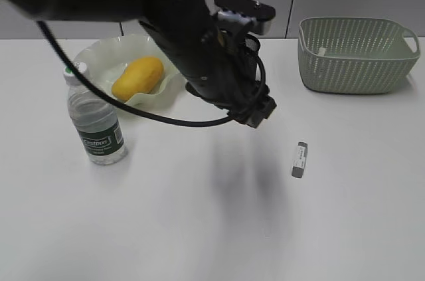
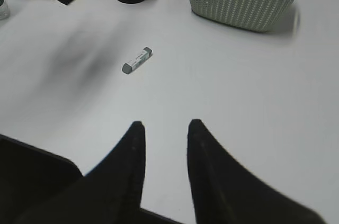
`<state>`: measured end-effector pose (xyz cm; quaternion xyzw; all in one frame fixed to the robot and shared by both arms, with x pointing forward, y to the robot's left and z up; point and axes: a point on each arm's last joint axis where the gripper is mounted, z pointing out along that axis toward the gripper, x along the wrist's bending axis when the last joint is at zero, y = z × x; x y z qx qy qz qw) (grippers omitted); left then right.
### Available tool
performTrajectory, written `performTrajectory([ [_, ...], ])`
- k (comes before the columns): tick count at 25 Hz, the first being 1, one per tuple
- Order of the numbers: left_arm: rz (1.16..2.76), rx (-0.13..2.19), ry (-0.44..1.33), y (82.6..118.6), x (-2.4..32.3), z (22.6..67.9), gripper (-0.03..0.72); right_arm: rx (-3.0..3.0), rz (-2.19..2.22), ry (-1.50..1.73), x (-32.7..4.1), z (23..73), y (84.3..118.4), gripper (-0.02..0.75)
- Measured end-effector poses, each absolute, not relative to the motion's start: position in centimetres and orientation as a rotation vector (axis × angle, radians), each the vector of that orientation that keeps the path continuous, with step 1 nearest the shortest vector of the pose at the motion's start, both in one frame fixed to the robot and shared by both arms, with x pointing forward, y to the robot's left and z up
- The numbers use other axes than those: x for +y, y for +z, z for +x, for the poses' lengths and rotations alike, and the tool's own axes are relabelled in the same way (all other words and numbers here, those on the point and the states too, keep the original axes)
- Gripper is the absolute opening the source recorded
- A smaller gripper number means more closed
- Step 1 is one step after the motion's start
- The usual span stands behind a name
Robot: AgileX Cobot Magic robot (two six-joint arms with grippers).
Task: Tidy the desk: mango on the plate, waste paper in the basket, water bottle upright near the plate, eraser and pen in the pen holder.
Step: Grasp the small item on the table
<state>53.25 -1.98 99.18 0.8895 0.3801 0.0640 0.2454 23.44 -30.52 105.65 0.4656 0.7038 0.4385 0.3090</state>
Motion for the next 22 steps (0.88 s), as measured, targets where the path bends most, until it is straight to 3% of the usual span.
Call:
performTrajectory([
  [10, 2.33, 1.186, 0.099, 93.6, -9.0, 55.1, 0.545, 1.86, 1.23, 1.159, -30.5, 23.4, 105.7, 0.23],
  [22, 2.41, 1.071, 0.245, 88.6, -13.0, 53.8, 0.483, 1.86, 1.23, 1.159, -30.5, 23.4, 105.7, 0.23],
])
